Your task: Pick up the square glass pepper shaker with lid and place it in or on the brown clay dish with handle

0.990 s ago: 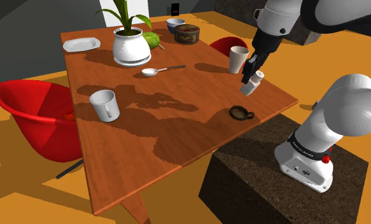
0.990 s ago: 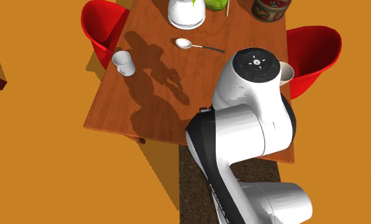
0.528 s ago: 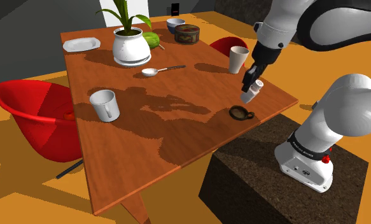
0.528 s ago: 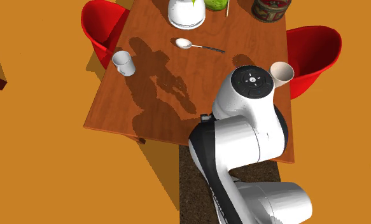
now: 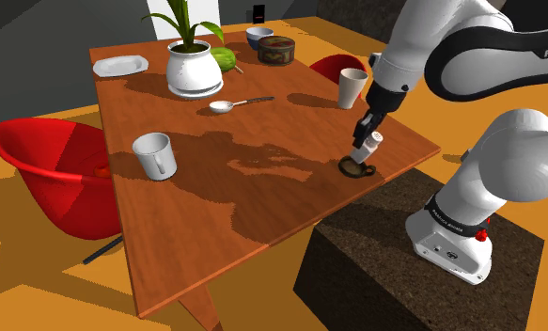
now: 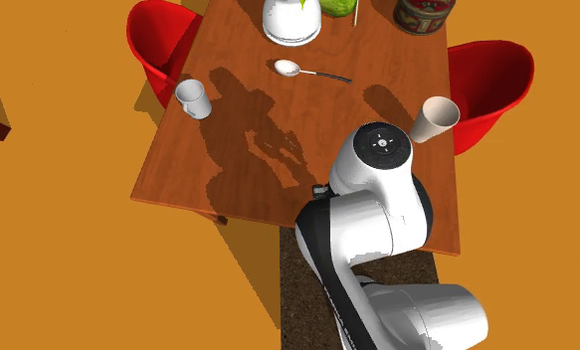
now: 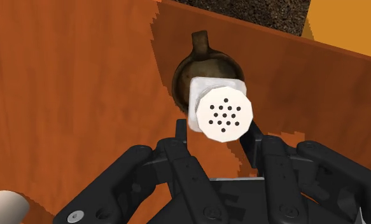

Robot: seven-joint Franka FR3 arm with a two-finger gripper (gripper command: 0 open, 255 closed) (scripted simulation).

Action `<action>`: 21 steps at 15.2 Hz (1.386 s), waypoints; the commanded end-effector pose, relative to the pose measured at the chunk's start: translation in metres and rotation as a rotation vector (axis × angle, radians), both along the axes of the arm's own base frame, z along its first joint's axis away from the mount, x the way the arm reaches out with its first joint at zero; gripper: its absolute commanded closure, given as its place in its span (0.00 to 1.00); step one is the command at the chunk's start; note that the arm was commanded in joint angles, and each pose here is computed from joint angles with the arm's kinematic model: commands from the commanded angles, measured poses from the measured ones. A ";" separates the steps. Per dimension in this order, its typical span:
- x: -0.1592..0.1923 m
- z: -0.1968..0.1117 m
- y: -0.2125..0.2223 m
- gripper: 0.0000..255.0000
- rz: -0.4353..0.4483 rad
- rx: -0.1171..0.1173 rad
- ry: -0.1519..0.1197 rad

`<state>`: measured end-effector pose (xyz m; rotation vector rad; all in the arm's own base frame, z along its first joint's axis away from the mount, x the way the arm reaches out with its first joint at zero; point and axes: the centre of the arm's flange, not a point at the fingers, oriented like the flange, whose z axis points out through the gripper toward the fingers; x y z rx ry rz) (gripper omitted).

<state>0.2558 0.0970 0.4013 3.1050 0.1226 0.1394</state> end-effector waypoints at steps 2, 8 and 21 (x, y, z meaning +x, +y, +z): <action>0.000 -0.009 -0.001 1.00 0.000 0.000 -0.001; 0.000 -0.009 -0.001 1.00 0.000 0.000 -0.001; -0.004 0.041 0.001 0.00 0.000 0.000 -0.001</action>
